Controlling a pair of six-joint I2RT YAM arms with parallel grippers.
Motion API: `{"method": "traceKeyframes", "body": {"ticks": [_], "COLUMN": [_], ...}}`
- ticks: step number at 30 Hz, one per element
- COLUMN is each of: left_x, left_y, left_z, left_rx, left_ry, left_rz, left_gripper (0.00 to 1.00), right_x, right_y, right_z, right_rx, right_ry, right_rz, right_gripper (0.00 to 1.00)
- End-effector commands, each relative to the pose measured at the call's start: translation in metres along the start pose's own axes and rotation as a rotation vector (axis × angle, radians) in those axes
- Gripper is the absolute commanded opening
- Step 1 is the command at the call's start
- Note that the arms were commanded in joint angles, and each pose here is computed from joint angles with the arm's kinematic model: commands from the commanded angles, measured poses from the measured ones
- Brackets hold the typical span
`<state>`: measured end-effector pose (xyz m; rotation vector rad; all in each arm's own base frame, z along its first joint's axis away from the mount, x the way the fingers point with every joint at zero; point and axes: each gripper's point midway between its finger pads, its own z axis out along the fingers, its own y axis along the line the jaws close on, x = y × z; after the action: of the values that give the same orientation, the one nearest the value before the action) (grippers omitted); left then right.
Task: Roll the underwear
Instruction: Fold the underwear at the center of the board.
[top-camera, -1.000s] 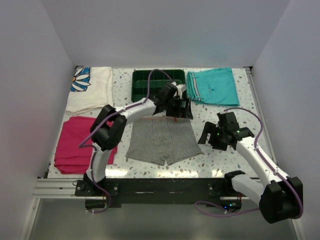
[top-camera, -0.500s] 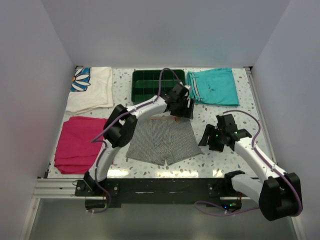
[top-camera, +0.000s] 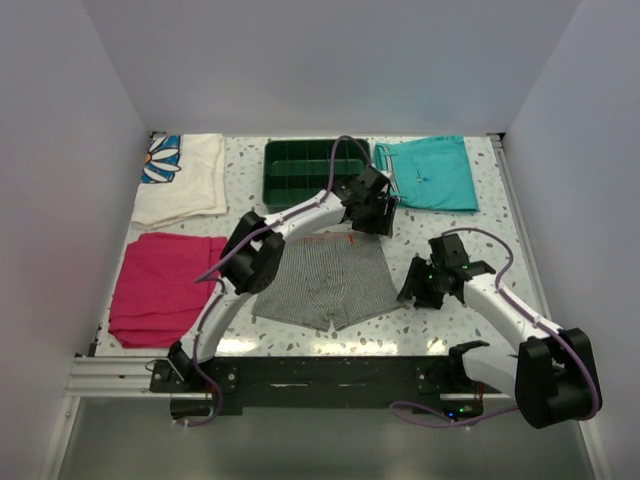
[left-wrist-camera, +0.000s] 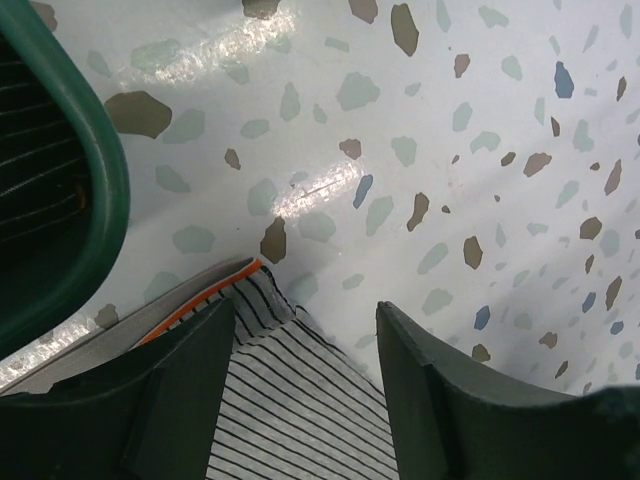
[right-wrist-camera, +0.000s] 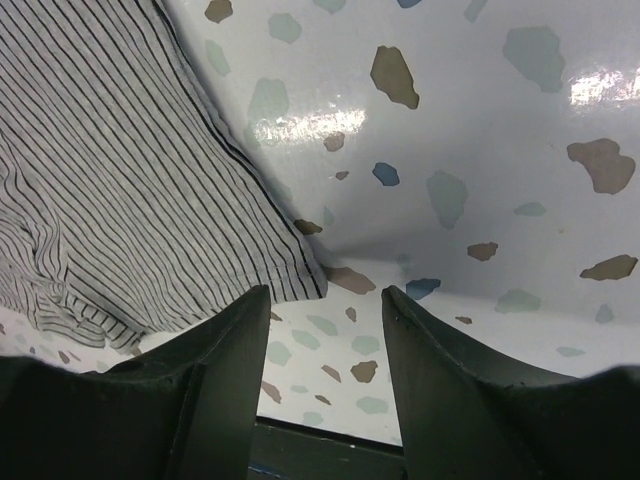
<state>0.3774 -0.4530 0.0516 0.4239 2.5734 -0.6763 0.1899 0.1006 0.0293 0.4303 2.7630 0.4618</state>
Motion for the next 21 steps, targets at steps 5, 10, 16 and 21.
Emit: {"method": "traceKeyframes", "body": {"ticks": [5, 10, 16, 21], "left_x": [-0.001, -0.004, -0.006, -0.007], "left_y": [0.003, 0.002, -0.005, -0.01], "left_z": [0.006, 0.01, 0.003, -0.004], "left_rx": [-0.04, -0.036, -0.021, -0.01], "left_ry": [-0.009, -0.016, -0.026, -0.021], "left_rz": [-0.032, -0.044, -0.05, -0.05], "left_gripper": [0.58, 0.56, 0.52, 0.54], "right_x": [-0.007, -0.005, 0.004, 0.005], "right_y": [0.009, 0.008, 0.009, 0.011], "right_z": [0.003, 0.006, 0.014, 0.018], "right_rx": [-0.044, -0.05, -0.074, -0.085], "right_ry": [-0.023, -0.014, 0.02, 0.032], "right_rz": [0.0, -0.005, 0.004, 0.006], "right_gripper": [0.52, 0.52, 0.49, 0.48]}}
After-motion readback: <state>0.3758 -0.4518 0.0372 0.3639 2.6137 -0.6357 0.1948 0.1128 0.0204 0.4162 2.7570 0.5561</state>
